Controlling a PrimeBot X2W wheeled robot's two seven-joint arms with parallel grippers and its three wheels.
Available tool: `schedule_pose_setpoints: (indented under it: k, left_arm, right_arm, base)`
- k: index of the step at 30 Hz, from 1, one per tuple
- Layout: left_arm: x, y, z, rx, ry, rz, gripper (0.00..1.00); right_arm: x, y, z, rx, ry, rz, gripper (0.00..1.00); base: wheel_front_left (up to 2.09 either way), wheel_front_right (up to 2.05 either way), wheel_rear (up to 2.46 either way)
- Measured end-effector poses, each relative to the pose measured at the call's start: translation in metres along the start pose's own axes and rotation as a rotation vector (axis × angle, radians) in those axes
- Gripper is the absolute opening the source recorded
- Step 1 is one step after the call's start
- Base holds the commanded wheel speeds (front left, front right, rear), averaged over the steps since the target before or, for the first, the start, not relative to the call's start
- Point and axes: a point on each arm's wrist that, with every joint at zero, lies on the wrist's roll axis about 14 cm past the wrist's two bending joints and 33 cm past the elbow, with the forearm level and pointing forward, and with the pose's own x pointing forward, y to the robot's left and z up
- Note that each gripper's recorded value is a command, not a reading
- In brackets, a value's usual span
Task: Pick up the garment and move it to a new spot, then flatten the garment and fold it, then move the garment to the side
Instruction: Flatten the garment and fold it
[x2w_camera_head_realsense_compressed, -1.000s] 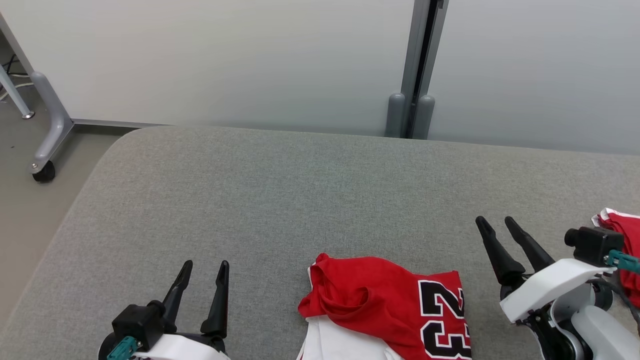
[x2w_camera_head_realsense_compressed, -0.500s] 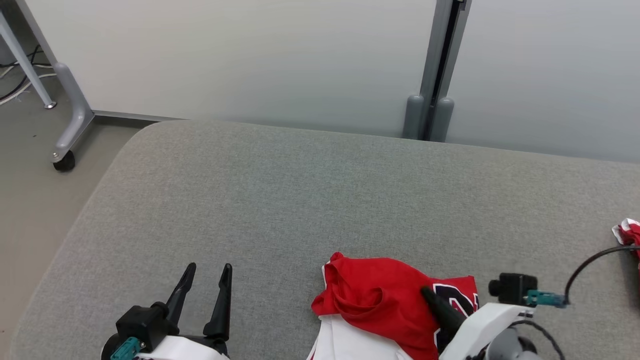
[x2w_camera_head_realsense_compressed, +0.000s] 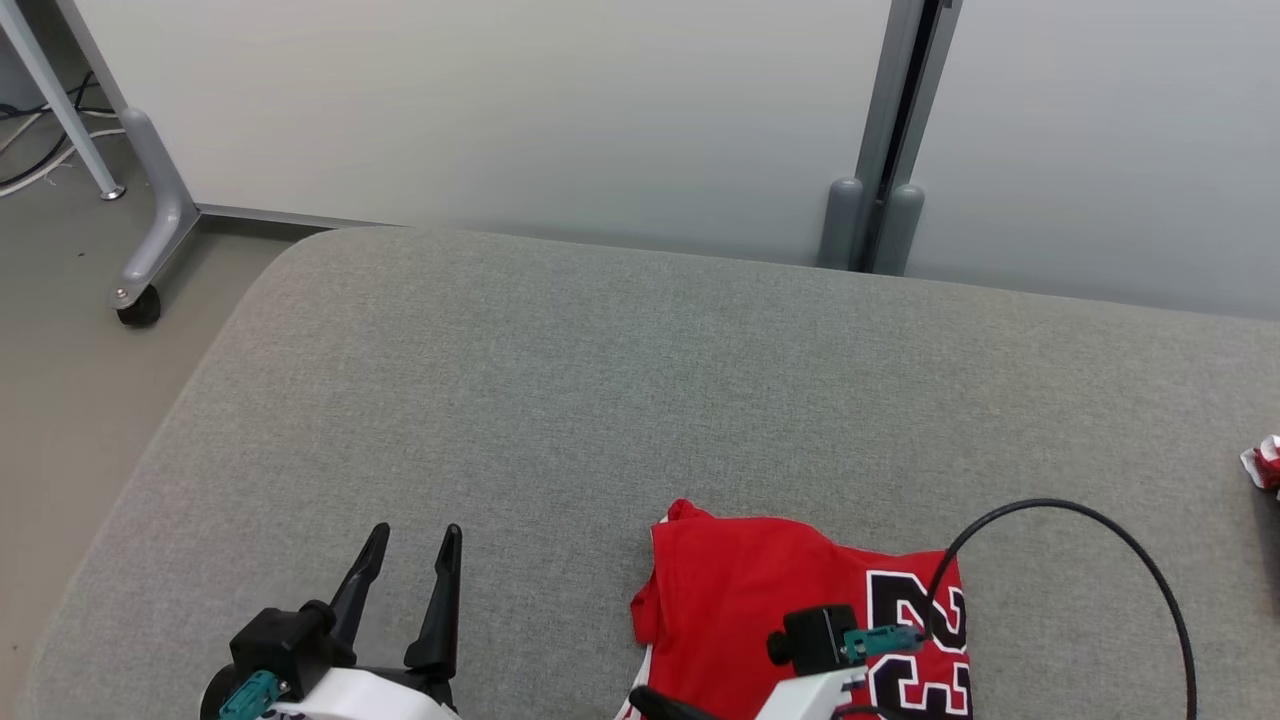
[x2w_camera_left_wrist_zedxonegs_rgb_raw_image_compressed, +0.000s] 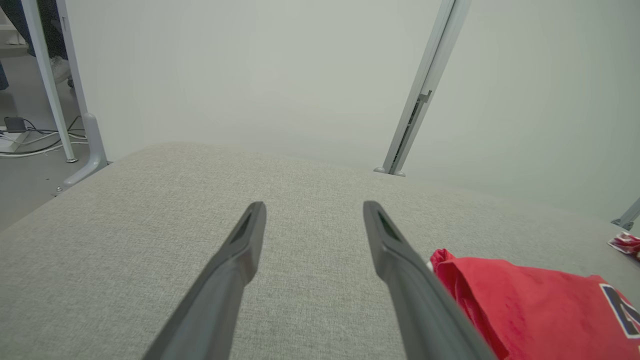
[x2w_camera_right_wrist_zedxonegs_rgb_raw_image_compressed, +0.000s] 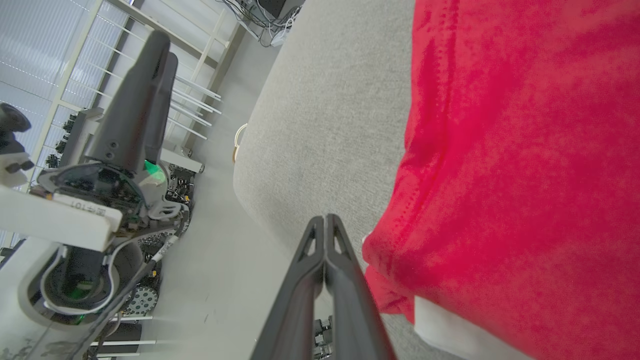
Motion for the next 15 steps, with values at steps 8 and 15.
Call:
schedule_pose_setpoints:
  k: [8, 15]
  left_arm:
    - [0.007, -0.008, 0.003, 0.002, -0.009, -0.026, 1.00]
    - [0.013, -0.018, 0.004, 0.000, -0.013, -0.055, 1.00]
  right_arm:
    - [-0.020, 0.011, 0.069, -0.097, -0.224, 0.049, 0.00]
    - [-0.075, -0.026, 0.143, -0.269, -0.473, -0.086, 1.00]
  base:
    - [0.00, 0.00, 0.00]
    - [0.00, 0.00, 0.00]
